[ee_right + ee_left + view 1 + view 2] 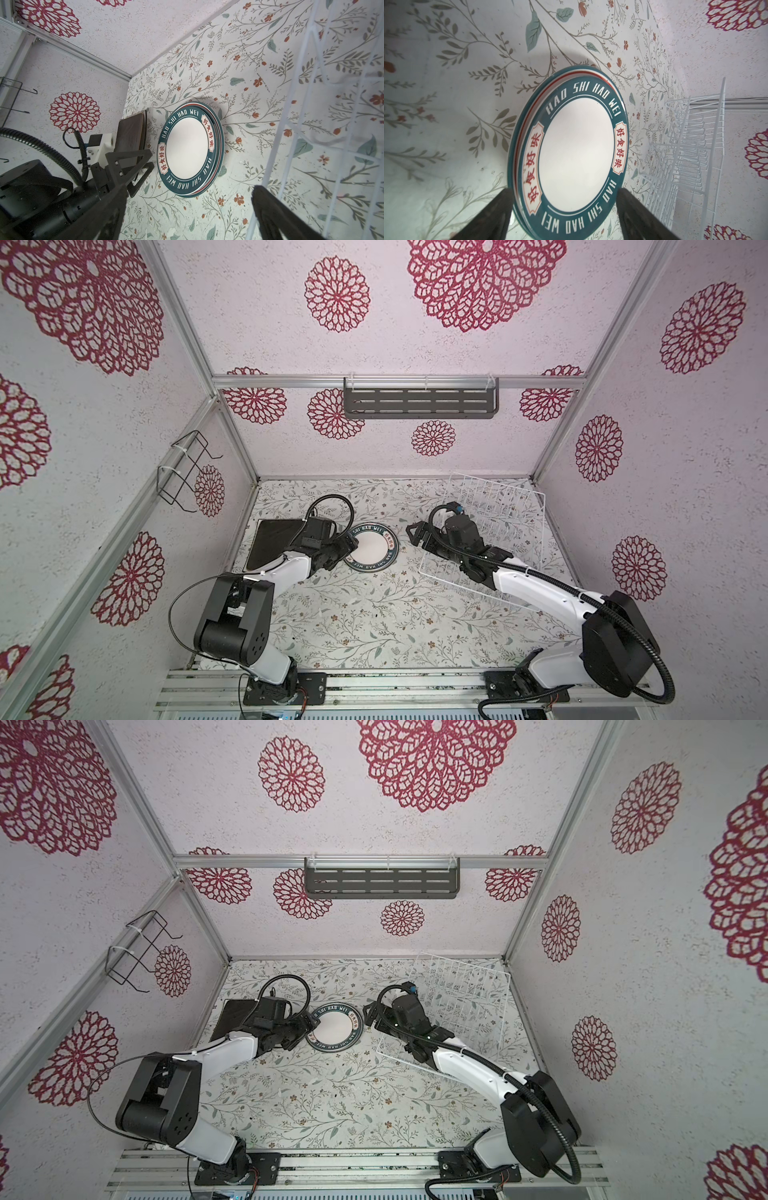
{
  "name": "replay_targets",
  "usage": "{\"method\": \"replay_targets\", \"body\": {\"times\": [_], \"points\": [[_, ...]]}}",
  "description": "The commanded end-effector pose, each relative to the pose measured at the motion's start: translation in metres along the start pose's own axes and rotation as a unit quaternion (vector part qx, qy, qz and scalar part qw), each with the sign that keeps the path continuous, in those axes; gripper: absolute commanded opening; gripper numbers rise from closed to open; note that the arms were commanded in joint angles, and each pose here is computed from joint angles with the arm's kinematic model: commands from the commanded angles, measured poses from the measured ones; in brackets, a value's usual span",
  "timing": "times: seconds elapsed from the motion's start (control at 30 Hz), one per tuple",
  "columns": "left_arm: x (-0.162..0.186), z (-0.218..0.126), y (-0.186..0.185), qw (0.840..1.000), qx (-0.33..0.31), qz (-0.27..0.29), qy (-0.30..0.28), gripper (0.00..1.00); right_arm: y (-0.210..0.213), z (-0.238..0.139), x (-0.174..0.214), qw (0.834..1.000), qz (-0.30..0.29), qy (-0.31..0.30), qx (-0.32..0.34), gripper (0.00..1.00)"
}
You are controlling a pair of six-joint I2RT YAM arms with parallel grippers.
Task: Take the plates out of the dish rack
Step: 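Lower the green-rimmed plate onto the plate stack with the left gripper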
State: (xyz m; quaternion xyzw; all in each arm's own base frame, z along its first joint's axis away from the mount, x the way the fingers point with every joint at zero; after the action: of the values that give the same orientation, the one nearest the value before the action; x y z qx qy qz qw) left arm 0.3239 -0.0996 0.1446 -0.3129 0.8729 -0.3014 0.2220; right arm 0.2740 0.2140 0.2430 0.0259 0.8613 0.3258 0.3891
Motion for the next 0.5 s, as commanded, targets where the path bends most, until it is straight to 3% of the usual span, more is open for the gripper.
{"method": "replay_targets", "body": {"times": [0.0,0.47], "points": [[-0.0032,0.0061,-0.0059,1.0,0.013,-0.001,0.004,0.83,0.012,-0.0128,-0.0134,0.999,-0.012,-0.029,-0.018,0.97],[-0.0024,0.0133,-0.0114,0.999,0.028,-0.003,0.018,0.83,0.0118,-0.0132,-0.0138,0.999,-0.013,-0.032,-0.015,0.97]]}}
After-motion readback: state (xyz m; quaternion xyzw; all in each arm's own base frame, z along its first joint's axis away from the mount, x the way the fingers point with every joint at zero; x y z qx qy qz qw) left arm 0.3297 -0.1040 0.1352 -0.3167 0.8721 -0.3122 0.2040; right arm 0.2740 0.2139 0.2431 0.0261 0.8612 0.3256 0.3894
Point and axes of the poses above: each gripper's point midway between its finger pads, its own z axis out along the fingers, its own y axis along the line the jaws close on, x = y × z, the point moved 10 cm from there along -z, back along the fingers, and after that the axes turned 9 degrees about -z, right-handed, at the moved point
